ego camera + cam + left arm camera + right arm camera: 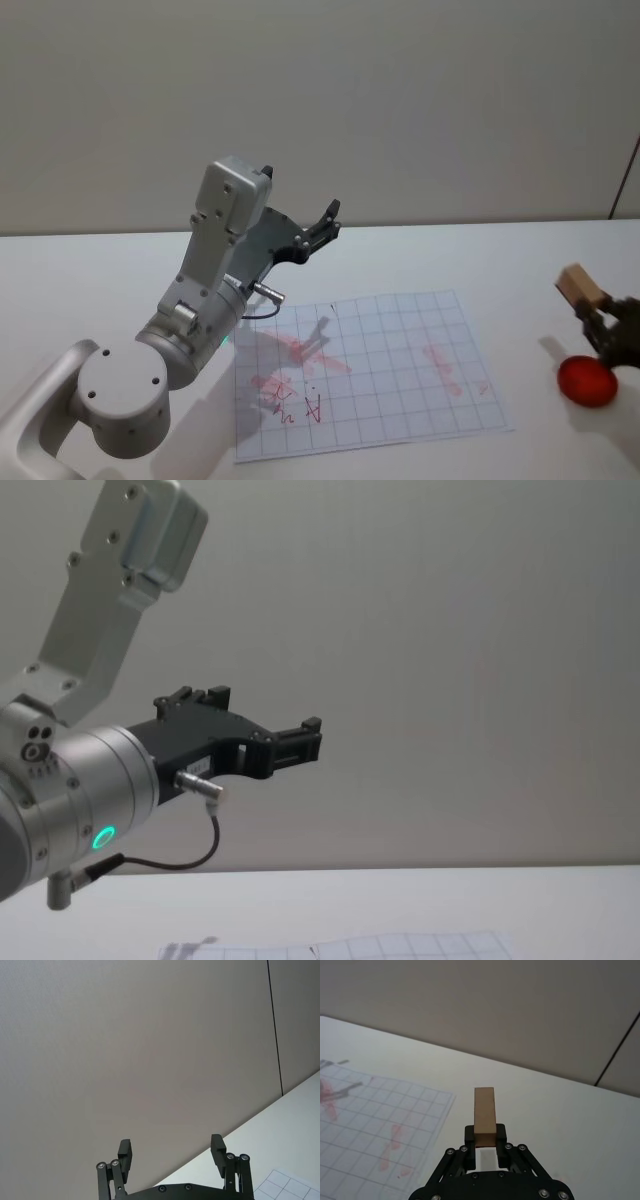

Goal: Use the one hand to pick up the stamp and affix it onto the A4 paper.

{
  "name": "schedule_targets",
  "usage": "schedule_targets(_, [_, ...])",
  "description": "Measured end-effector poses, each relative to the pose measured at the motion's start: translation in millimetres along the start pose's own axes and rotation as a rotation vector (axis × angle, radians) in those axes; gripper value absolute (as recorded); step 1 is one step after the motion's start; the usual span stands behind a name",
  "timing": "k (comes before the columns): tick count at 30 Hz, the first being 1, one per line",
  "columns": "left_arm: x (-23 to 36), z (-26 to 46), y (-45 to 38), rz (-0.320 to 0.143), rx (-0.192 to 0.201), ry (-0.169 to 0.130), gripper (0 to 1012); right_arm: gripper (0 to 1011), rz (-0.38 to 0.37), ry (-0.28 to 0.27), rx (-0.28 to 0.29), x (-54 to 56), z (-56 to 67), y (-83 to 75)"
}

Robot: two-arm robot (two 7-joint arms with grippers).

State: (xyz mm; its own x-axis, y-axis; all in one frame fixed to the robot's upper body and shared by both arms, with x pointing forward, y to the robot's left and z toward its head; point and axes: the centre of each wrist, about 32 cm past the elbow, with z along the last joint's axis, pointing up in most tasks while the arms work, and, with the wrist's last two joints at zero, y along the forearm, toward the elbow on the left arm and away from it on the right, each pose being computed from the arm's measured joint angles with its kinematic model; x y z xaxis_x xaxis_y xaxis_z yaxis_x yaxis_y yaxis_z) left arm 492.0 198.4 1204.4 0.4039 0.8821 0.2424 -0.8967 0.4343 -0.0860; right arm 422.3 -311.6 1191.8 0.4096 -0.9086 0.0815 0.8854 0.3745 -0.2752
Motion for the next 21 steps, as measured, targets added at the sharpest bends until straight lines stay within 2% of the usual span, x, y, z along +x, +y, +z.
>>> schedule_targets(6, [0.0,0.0,0.0,0.000,0.000,0.000,1001,214,-0.021,-0.008,-0.062,8.0,-8.0,-10.4])
schedule_targets(9, [0.0,0.0,0.0,0.000,0.000,0.000,1001,214,-0.029,-0.010,-0.113,12.8,-14.8,-16.0])
schedule_targets(16, [0.0,0.0,0.0,0.000,0.000,0.000,1001,214,-0.029,-0.011,-0.199,19.7,-27.7,-22.0])
schedule_targets(21, [0.0,0.0,0.0,0.000,0.000,0.000,1001,214,-0.022,-0.014,-0.240,22.5,-33.9,-23.5])
